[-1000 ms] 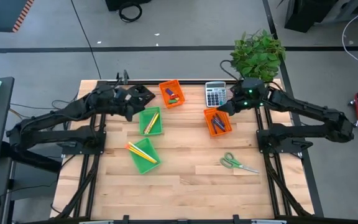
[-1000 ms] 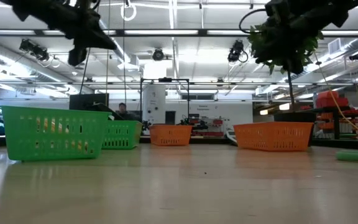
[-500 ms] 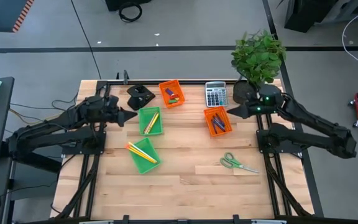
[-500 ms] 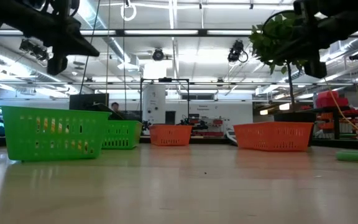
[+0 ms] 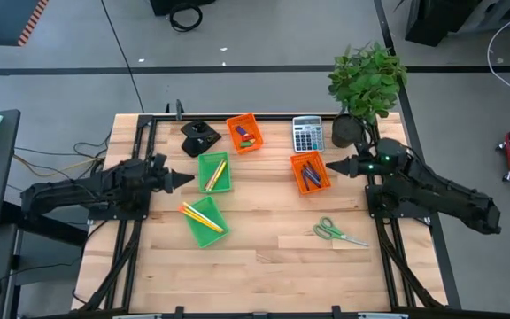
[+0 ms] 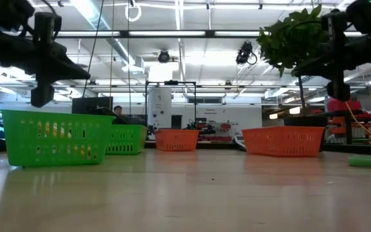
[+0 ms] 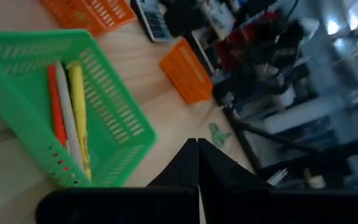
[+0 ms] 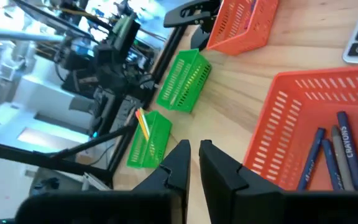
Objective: Sort crayons/erasers/pens/pencils in bins
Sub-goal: Return to Home Position
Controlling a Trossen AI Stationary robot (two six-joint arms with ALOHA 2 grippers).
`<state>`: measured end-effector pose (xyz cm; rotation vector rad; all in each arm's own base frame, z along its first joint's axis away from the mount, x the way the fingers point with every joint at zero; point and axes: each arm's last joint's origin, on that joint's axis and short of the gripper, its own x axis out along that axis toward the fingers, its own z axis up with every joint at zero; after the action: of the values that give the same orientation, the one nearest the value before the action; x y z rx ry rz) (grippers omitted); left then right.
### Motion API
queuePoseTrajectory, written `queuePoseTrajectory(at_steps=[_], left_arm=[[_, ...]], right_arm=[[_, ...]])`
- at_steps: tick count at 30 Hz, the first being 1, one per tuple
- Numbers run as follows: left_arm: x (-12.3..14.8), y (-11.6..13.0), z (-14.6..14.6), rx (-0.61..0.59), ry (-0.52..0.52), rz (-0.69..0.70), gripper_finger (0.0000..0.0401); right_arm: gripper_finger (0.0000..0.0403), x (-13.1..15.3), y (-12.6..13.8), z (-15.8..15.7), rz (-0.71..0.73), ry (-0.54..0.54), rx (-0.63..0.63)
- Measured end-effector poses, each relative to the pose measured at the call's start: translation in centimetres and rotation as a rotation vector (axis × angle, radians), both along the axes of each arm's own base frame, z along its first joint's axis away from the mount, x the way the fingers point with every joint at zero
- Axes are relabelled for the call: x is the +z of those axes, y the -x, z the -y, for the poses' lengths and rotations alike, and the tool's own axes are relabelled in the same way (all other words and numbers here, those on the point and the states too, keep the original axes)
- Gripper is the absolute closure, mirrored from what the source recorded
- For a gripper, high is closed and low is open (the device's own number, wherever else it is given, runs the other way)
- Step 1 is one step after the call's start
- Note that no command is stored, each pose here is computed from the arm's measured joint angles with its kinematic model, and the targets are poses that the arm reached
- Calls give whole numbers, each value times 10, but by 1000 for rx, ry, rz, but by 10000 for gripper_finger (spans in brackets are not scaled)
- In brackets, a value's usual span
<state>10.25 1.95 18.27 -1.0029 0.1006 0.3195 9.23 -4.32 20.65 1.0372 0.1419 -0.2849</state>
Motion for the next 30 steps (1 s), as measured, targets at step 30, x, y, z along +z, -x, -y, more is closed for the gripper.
queuePoseTrajectory(at_steps=[30], left_arm=[[-24,-1,-3,-34,-692,-61,352]], right_arm=[[364,-43,6,-24,-92,379,203]])
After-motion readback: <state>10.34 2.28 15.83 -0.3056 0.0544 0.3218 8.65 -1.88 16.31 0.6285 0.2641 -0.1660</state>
